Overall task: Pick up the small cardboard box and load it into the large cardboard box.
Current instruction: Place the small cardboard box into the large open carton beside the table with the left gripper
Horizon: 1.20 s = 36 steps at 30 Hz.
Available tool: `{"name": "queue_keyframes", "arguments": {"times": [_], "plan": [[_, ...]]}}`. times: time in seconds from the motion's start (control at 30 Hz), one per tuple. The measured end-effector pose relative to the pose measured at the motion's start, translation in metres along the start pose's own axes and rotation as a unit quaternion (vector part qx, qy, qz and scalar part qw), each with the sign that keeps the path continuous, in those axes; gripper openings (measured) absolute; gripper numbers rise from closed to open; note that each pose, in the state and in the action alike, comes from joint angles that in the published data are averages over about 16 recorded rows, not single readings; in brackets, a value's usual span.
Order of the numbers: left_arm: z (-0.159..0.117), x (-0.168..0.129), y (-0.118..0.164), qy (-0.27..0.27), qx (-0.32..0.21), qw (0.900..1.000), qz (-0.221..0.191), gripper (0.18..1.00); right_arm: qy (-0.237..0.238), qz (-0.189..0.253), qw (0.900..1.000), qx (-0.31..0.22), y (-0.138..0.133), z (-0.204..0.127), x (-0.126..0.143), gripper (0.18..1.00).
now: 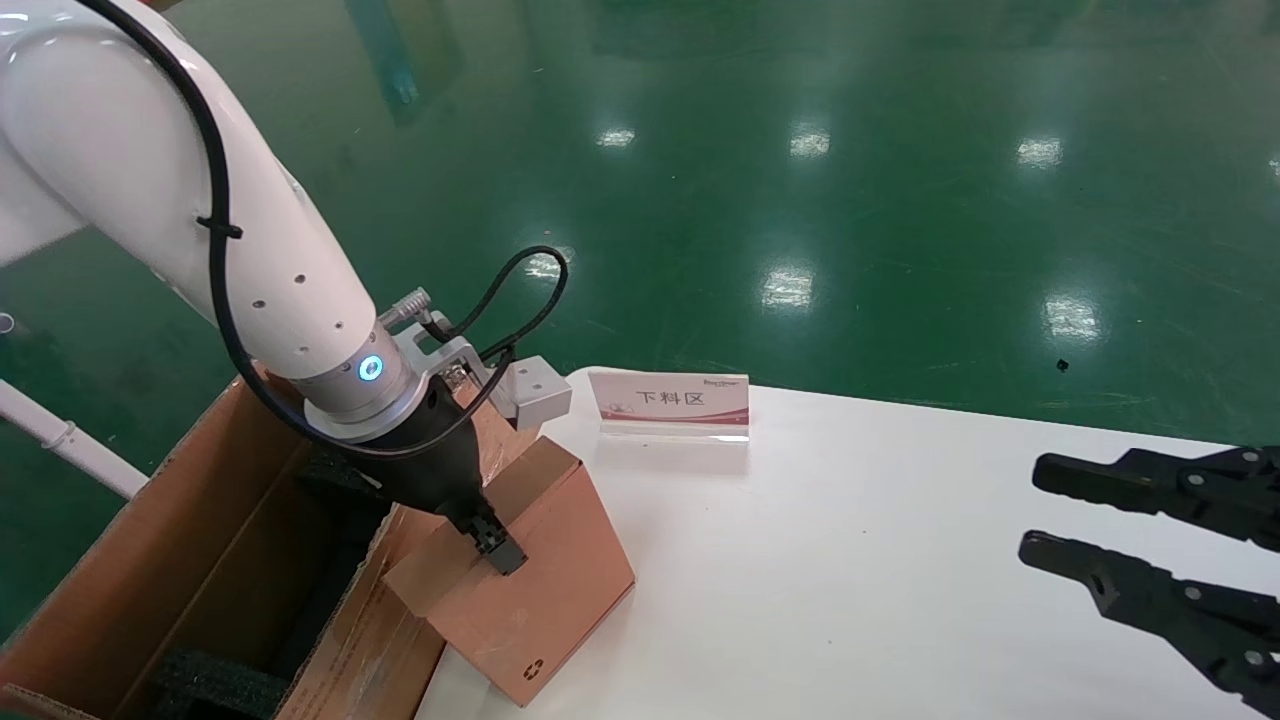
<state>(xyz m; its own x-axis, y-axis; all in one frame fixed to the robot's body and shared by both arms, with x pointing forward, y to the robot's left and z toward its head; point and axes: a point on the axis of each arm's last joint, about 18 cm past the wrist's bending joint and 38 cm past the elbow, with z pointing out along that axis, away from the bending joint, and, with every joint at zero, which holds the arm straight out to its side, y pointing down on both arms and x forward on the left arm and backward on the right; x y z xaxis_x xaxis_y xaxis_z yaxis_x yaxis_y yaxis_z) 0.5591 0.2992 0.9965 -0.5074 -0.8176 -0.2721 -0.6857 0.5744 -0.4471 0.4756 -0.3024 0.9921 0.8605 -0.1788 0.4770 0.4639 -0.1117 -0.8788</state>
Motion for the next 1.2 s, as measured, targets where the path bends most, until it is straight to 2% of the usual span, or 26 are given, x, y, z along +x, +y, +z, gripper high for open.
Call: {"name": "queue_keyframes", "arguments": {"times": [0.17,0.33,0.53,0.67,0.77,0.9,1.2], "plan": [[-0.037,-0.008,-0.009,-0.013,0.039,0.9992,-0.003,0.433,0.0,0.0,1.0,0.0,0.0,0.0,0.0,0.415],[-0.096,-0.021,-0.012,-0.039,0.093,0.9949,-0.008,0.432,0.0,0.0,1.0,0.0,0.0,0.0,0.0,0.474],[-0.166,-0.041,0.006,-0.086,0.144,0.9857,-0.019,0.429,0.0,0.0,1.0,0.0,0.0,0.0,0.0,0.585],[-0.198,-0.057,0.028,-0.121,0.153,0.9802,-0.031,0.428,0.0,0.0,1.0,0.0,0.0,0.0,0.0,0.67],[-0.21,-0.07,0.046,-0.144,0.145,0.978,-0.043,0.427,0.0,0.0,1.0,0.0,0.0,0.0,0.0,0.727],[-0.212,-0.089,0.07,-0.164,0.117,0.9774,-0.064,0.427,0.0,0.0,1.0,0.0,0.0,0.0,0.0,0.81],[-0.187,-0.121,0.117,-0.159,0.035,0.9789,-0.124,0.426,0.0,0.0,1.0,0.0,0.0,0.0,0.0,0.936]]}}
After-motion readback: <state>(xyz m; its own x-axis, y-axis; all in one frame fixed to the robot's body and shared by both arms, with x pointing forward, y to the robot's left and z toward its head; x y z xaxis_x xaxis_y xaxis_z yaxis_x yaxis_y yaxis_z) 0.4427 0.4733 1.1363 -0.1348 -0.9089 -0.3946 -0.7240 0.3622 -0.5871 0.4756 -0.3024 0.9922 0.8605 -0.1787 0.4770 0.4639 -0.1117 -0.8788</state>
